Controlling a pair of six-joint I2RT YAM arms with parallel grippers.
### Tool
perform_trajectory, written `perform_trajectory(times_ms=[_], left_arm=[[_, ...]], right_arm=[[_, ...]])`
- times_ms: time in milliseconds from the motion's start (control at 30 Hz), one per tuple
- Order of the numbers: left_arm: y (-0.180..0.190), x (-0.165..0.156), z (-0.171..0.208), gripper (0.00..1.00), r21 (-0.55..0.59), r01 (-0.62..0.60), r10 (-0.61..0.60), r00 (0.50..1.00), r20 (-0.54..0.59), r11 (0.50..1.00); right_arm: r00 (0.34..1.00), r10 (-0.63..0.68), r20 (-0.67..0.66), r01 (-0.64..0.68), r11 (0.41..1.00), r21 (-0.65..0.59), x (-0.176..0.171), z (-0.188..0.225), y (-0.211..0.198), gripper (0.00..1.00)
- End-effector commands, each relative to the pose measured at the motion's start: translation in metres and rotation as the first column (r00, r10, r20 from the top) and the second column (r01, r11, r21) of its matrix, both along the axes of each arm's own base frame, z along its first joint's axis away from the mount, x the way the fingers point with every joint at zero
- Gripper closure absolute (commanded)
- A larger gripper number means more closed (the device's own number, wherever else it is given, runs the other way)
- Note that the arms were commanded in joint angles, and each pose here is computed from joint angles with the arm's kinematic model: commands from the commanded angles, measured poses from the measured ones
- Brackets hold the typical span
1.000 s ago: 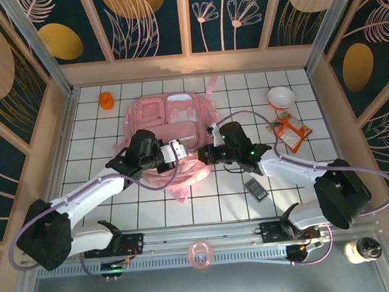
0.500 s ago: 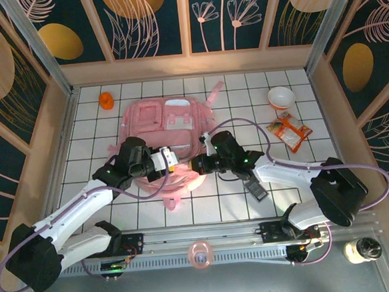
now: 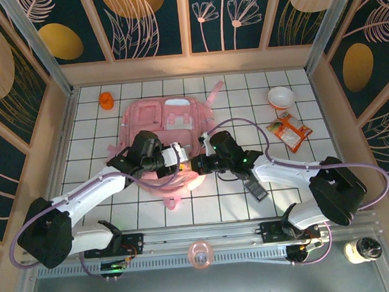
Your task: Pack the student bag
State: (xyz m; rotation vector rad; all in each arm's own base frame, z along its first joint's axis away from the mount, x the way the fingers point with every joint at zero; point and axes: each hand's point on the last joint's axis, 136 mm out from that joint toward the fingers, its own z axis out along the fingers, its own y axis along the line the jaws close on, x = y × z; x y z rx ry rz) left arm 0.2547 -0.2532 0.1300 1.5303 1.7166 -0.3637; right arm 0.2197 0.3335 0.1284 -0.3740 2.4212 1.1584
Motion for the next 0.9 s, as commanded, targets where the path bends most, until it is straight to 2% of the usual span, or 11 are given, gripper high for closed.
perform_trajectory(times_ms=[0, 167, 333, 667, 867], left_arm=[[-0.01, 0.009, 0.014, 0.68, -0.038, 0.008, -0.006, 0.999, 0.042, 0.999], [-0.003, 0.006, 0.025, 1.0, -0.045, -0.013, 0.016, 0.997, 0.072, 0.999], [0.006, -0.002, 0.032, 1.0, -0.055, -0.022, 0.028, 0.993, 0.116, 0.998], [0.01, -0.014, 0.04, 1.0, -0.072, 0.008, 0.0, 0.993, 0.117, 0.997], [-0.002, -0.037, 0.046, 1.0, -0.126, 0.142, -0.129, 0.986, 0.107, 0.982]], right_arm=[[0.996, -0.009, 0.092, 0.003, 0.998, 0.066, 0.01, 0.035, 0.006, 1.0], [0.997, -0.04, 0.067, 0.036, 0.998, 0.051, 0.025, 0.025, -0.016, 1.0], [0.996, -0.062, 0.068, 0.063, 0.998, -0.008, 0.043, 0.016, -0.037, 1.0], [0.988, -0.121, 0.094, 0.132, 0.984, -0.116, 0.094, 0.008, -0.067, 1.0], [0.984, -0.128, 0.121, 0.141, 0.984, -0.111, 0.121, 0.01, -0.066, 1.0]])
